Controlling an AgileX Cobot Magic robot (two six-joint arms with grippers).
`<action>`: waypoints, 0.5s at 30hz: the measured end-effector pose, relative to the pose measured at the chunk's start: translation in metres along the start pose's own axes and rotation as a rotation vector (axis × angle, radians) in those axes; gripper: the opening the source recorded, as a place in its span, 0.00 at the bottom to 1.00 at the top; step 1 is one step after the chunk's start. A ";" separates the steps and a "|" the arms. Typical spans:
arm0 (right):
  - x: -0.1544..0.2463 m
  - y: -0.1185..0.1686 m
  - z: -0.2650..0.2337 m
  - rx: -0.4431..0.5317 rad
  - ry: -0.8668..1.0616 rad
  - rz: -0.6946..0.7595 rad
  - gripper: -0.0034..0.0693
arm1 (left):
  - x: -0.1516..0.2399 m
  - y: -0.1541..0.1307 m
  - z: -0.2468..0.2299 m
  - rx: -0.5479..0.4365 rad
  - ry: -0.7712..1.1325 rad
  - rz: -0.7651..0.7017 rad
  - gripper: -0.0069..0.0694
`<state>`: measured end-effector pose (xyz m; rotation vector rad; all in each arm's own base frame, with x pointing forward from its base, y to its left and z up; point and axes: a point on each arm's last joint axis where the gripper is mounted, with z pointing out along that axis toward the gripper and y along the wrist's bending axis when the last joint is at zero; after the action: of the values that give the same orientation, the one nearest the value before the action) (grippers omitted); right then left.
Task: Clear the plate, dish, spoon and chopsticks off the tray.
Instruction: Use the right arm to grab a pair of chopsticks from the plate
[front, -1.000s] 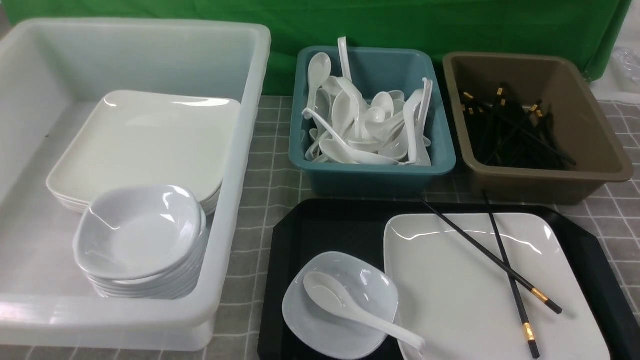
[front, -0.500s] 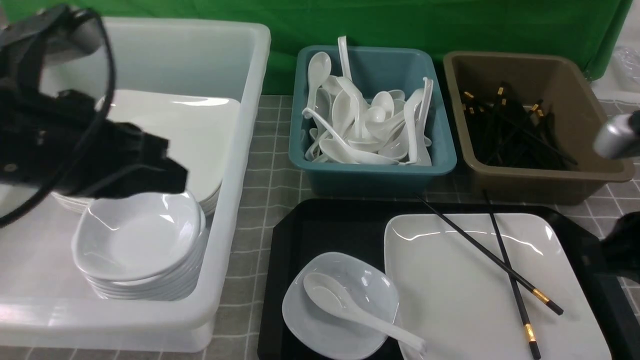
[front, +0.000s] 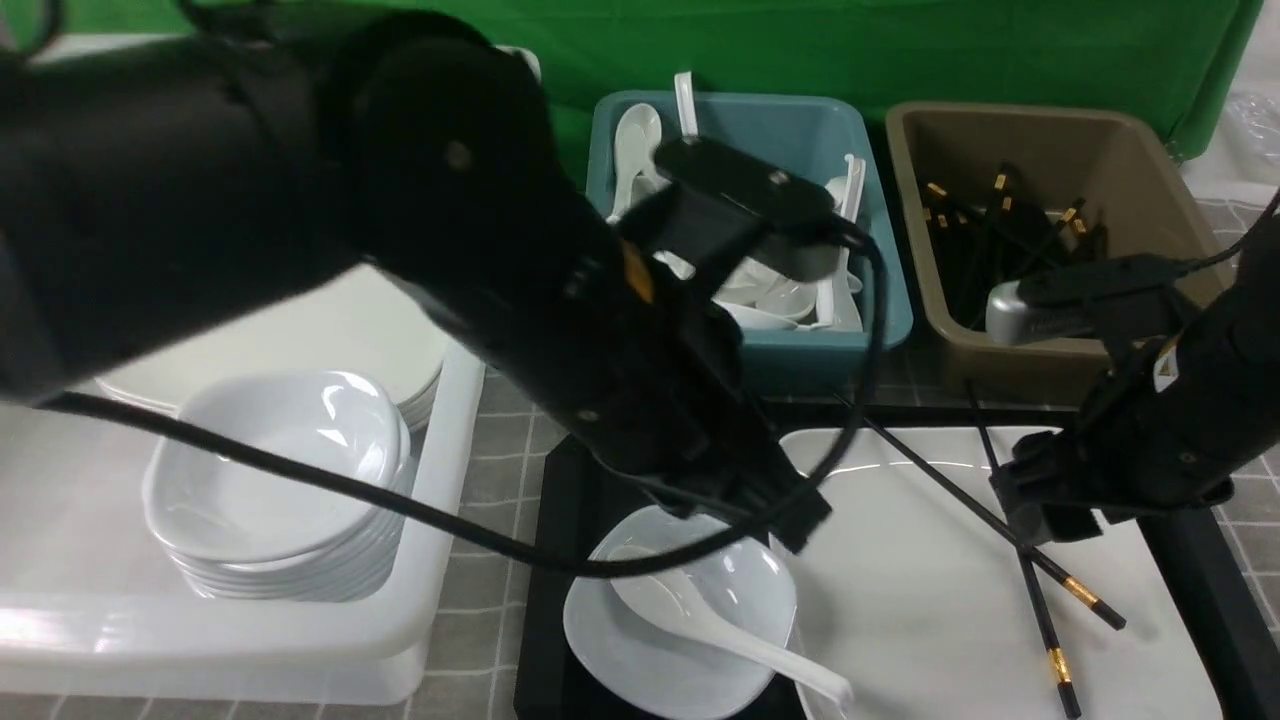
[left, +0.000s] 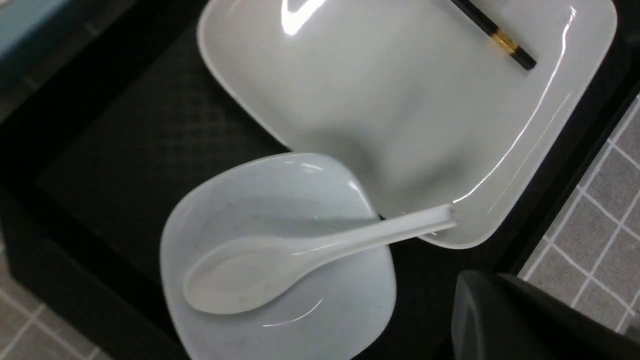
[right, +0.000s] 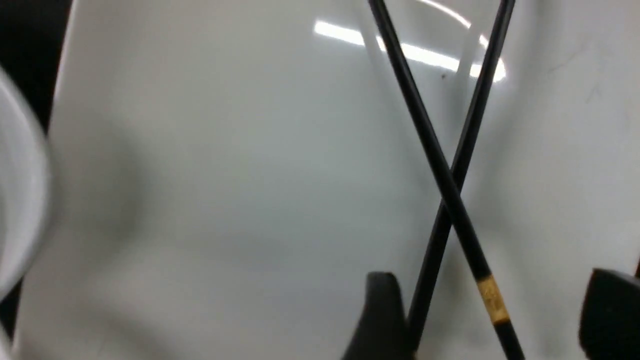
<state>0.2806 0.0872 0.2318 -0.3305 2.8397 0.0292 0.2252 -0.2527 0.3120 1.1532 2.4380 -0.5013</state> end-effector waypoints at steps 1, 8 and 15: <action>-0.002 -0.001 0.006 0.002 0.003 0.006 0.81 | -0.001 -0.001 0.003 0.003 0.008 0.005 0.09; -0.010 -0.016 0.051 0.011 0.057 0.068 0.82 | -0.002 -0.002 0.022 0.005 0.038 0.031 0.09; -0.010 -0.010 0.074 -0.021 0.117 0.076 0.80 | -0.002 -0.002 0.023 0.004 0.033 0.032 0.09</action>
<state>0.3122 0.0837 0.1632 -0.2354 2.9686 0.0573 0.2296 -0.2662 0.2941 1.2092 2.4439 -0.4809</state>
